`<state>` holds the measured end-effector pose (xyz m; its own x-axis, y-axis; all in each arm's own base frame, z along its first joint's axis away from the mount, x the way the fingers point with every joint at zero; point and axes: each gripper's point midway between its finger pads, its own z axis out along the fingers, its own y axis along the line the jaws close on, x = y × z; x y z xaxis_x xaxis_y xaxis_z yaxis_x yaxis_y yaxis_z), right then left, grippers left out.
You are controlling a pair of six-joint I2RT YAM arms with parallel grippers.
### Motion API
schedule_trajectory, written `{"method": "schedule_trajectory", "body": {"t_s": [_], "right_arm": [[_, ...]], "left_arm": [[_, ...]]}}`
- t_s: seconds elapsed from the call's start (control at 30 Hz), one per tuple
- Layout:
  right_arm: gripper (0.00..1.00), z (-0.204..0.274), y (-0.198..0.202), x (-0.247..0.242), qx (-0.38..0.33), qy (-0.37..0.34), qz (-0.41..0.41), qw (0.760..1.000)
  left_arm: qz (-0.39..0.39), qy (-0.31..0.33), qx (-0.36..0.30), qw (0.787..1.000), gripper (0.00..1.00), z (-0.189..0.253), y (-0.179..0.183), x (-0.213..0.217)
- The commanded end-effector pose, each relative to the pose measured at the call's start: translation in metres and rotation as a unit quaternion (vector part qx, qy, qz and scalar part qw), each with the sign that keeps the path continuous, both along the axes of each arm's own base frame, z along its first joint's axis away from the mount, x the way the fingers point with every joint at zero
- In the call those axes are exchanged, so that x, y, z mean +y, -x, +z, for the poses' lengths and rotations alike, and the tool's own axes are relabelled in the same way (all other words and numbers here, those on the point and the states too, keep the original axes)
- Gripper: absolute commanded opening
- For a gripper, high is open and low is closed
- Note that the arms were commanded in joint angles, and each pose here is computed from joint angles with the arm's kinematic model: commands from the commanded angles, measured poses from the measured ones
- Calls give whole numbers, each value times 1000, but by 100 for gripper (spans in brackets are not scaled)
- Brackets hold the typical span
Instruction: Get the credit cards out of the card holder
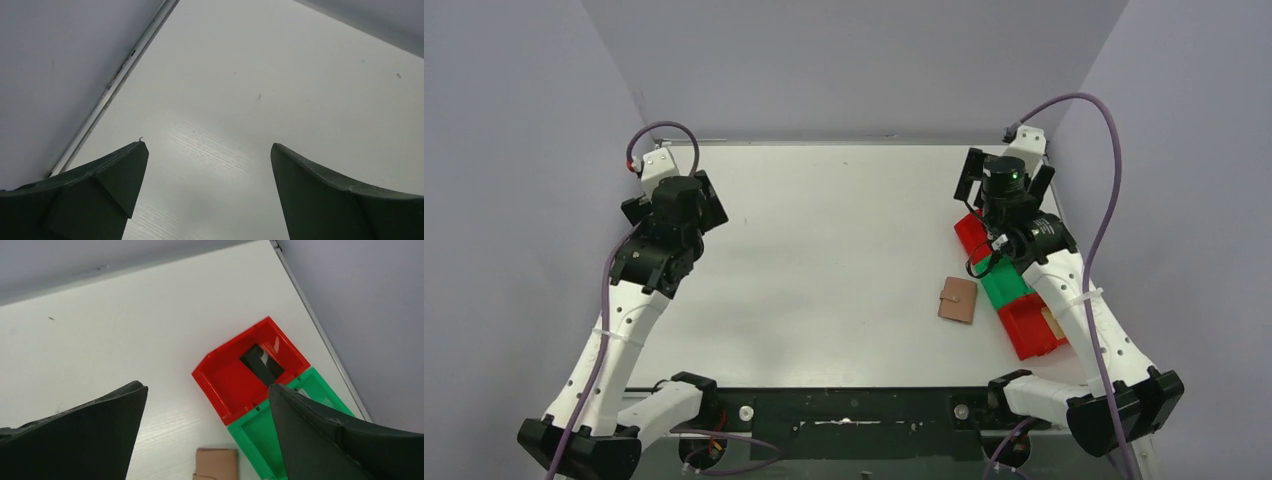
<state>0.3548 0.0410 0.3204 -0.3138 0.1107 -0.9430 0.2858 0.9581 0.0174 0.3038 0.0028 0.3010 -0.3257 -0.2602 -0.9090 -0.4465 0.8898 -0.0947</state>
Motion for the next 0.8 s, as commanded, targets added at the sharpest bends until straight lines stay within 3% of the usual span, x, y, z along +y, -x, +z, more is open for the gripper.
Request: {"method": "schedule_trajectory", "body": {"t_s": [0.0, 0.33, 0.53, 0.77], "right_arm": [[98, -34, 11, -13, 16, -48, -2, 999], [98, -141, 57, -35, 100, -144, -21, 984], [97, -180, 82, -16, 155, -203, 1, 967], [94, -219, 105, 19, 227, -208, 14, 951]], "left_arm": [[6, 2, -30, 1000, 97, -9, -5, 8], [-64, 35, -7, 997, 97, -88, 9, -1], [-119, 73, 9, 990, 97, -119, 12, -20], [-203, 109, 32, 973, 97, -127, 9, -50]]}}
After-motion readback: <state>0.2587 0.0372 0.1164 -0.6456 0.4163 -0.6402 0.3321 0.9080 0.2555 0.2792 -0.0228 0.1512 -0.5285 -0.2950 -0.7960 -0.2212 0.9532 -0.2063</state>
